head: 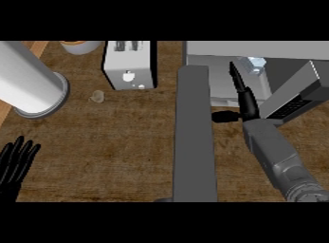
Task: Pick up the milk, place it into the microwave and close the microwave
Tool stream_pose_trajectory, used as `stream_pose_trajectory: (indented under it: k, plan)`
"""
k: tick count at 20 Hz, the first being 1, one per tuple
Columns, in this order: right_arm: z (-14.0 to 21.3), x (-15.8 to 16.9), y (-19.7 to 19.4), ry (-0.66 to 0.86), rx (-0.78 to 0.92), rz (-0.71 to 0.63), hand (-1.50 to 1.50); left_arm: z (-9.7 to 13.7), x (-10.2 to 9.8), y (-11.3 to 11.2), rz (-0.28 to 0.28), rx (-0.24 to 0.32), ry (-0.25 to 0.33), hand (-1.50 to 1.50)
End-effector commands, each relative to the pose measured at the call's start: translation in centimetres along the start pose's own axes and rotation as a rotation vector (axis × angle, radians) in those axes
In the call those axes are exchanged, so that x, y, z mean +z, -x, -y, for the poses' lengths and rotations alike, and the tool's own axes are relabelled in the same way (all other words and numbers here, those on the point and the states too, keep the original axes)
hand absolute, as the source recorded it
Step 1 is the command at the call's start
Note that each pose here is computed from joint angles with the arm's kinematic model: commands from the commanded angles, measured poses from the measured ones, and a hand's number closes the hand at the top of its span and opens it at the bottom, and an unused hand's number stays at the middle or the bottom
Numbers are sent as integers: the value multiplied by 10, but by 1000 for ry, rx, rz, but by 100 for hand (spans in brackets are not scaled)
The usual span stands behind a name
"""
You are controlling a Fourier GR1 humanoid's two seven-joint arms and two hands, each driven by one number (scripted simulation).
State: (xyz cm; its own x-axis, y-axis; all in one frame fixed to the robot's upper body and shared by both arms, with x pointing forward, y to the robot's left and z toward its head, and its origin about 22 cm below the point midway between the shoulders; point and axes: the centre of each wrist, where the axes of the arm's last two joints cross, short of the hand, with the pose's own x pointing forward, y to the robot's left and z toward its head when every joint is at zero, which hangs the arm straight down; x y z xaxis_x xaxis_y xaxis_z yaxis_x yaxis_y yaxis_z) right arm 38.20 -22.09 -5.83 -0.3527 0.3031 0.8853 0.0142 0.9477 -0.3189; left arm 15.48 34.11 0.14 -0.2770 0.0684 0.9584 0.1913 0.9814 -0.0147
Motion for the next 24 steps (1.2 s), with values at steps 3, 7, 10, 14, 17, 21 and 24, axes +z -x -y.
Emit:
stream_pose_trajectory:
  k: [3, 7, 10, 14, 17, 21, 24]
  plan:
    - [6, 28, 17, -105, -213, 9, -150, 16, 4, 10, -13, 66, 93, -150]
    - [-5, 57, 28, -149, -312, 10, -150, 8, 2, 6, -6, 87, 133, -150]
    - [7, 78, 37, -150, -362, 20, -150, 37, -1, 7, 0, 101, 182, -150]
    - [27, 90, 42, -146, -356, 28, -150, 41, -16, -3, -35, 69, 274, -150]
    - [29, 105, 45, -129, -357, 17, -150, 53, -33, 5, -57, 56, 326, 150]
    - [54, 123, 48, -90, -453, 22, -150, 70, -47, 4, -39, 24, 327, 150]
    - [72, 113, 39, -84, -449, 49, 150, 81, -55, 16, -62, -6, 378, 150]
